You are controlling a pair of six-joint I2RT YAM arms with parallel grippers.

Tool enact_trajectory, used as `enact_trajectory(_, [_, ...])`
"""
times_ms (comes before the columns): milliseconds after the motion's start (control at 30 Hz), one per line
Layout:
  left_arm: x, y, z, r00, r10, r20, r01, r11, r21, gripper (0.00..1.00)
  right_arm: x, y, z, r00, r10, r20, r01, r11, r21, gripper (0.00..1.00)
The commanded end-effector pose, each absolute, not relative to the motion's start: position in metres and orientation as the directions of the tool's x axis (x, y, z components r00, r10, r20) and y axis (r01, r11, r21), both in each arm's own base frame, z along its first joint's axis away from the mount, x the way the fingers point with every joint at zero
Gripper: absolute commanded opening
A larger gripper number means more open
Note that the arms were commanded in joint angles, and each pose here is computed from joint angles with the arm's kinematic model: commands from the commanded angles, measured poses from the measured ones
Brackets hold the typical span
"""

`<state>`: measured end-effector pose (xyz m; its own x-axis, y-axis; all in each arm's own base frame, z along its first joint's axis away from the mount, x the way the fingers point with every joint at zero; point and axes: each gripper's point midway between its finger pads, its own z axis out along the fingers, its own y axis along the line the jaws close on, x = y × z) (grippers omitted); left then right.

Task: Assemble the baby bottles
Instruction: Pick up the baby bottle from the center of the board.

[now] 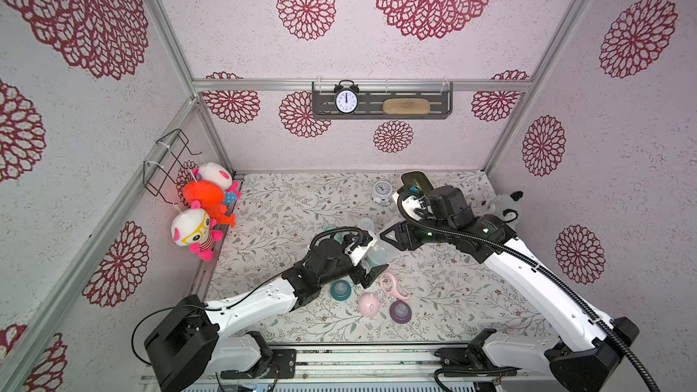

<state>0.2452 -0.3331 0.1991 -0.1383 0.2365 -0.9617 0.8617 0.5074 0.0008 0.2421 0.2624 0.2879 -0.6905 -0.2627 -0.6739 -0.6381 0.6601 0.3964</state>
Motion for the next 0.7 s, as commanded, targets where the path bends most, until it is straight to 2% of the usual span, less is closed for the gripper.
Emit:
enact_trajectory(0, [0.2469,-0.3405,0.2196,-0.049,0.177,-0.983,0.861,0.506,0.048,0.98,0.2307,0.2736,0.2964,-0.690,-0.284,-0.666,-0.663,0.616,0.425,0.39])
enact_trajectory(433, [0.2484,-0.3374,0.2175,-0.048,0.159,-0.986,0.850,0.526,0.044,1.00,0.2276,0.2817,0.2969,-0.690,-0.282,-0.667,-0.669,0.601,0.437,0.38])
enact_trajectory(667, [0.2477,-0.3372,0.2191,-0.055,0.148,-0.987,0.850,0.526,0.032,0.93,0.2274,0.2820,0.2998,-0.684,-0.276,-0.675,-0.673,0.596,0.438,0.38])
